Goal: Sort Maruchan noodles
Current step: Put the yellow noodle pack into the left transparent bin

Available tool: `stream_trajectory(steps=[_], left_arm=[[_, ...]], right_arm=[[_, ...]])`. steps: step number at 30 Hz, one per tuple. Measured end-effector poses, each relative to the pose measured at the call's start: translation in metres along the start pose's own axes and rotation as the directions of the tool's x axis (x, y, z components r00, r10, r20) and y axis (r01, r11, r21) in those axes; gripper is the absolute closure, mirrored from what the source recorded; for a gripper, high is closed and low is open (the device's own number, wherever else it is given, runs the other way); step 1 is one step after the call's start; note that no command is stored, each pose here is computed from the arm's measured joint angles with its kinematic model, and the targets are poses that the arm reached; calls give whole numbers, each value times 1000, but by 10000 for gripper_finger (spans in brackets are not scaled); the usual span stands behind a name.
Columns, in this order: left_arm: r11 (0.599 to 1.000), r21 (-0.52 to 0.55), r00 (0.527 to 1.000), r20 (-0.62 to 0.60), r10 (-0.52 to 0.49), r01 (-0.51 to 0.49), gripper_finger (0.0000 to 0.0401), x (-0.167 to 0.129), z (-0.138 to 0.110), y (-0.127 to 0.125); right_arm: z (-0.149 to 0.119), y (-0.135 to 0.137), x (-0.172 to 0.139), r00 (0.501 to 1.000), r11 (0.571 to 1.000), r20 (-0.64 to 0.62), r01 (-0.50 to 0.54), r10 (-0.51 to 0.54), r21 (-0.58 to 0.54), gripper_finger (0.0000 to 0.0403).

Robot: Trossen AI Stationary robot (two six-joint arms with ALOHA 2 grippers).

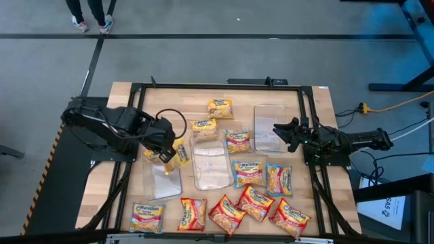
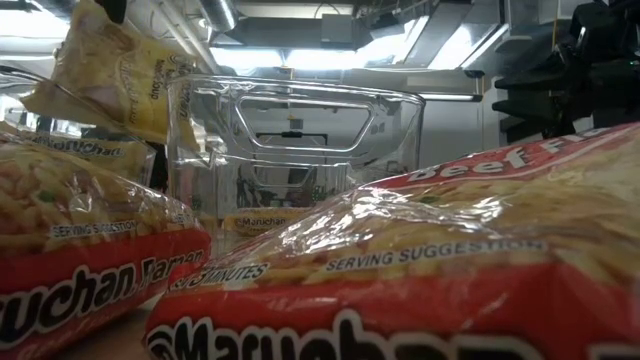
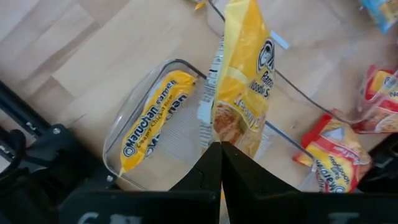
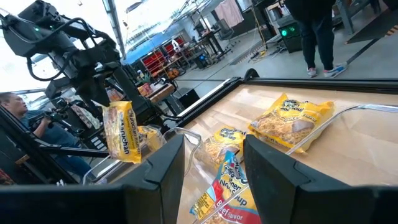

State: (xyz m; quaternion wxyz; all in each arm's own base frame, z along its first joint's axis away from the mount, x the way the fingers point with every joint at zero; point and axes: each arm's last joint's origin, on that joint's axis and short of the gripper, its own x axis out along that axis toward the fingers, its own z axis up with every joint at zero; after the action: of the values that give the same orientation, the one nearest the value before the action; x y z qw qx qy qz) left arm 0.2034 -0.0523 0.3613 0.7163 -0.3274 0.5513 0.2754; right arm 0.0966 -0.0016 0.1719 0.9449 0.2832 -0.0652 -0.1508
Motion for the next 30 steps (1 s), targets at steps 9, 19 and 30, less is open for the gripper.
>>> stream_trajectory(steps=[9, 19, 30], left_arm=[[998, 34, 997, -65, 48, -46, 401, 14, 2, -10], [990, 84, 976, -173, 131, -118, 401, 27, -6, -19], [987, 92, 959, -238, 153, -135, 401, 36, -18, -20]], right_arm=[[0, 0, 0, 1000, 1000, 0, 1, -1, -4, 242], [0, 0, 0, 1000, 1000, -1, 1, -1, -5, 242], [0, 0, 0, 1000, 1000, -2, 0, 0, -5, 242]])
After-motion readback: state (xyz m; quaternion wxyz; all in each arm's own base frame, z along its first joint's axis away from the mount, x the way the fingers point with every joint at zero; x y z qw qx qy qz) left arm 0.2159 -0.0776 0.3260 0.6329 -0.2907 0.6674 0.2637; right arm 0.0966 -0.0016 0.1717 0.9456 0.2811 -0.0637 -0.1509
